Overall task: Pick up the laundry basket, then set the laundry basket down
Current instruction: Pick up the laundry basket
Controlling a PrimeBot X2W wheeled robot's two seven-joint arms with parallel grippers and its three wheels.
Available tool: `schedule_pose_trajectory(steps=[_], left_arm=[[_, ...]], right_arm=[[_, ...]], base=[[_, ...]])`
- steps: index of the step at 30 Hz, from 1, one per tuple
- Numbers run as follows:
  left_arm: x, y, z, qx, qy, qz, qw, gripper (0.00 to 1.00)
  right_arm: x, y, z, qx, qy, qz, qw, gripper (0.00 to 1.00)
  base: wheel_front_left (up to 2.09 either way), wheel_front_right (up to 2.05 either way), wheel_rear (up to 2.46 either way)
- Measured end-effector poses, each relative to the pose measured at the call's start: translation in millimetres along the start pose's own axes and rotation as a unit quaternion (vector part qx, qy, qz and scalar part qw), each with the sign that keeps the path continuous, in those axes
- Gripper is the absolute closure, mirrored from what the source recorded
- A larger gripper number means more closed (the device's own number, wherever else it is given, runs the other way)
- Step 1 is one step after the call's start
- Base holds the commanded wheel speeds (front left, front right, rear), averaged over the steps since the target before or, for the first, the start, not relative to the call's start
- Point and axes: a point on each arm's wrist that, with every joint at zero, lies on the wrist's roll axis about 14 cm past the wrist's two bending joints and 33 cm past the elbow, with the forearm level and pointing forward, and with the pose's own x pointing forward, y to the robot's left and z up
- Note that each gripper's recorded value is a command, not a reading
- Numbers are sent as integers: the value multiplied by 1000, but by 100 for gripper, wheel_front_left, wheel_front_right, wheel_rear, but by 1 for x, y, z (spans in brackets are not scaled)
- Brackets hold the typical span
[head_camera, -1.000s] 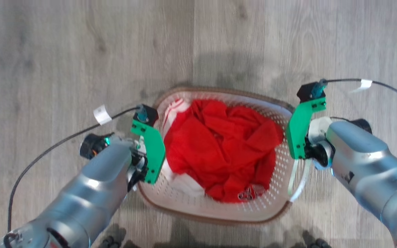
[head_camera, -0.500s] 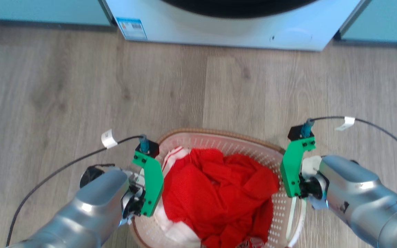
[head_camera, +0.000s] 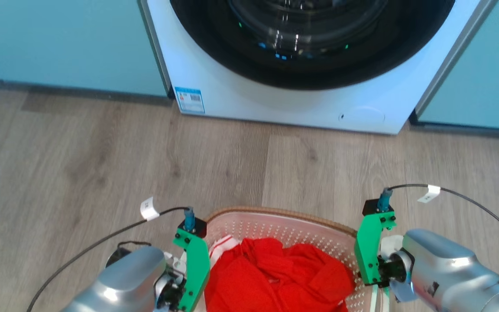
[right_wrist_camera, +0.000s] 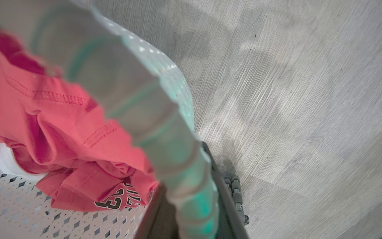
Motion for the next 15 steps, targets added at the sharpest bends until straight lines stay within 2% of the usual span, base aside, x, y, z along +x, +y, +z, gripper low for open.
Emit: schedule_pose_trajectory(steps=[15], left_arm=[[-16,-2,-5,-13,-21,2,1000,100]], right_arm=[[-16,12,7,-19,-21,-4,1000,100]], base=[[0,0,0]])
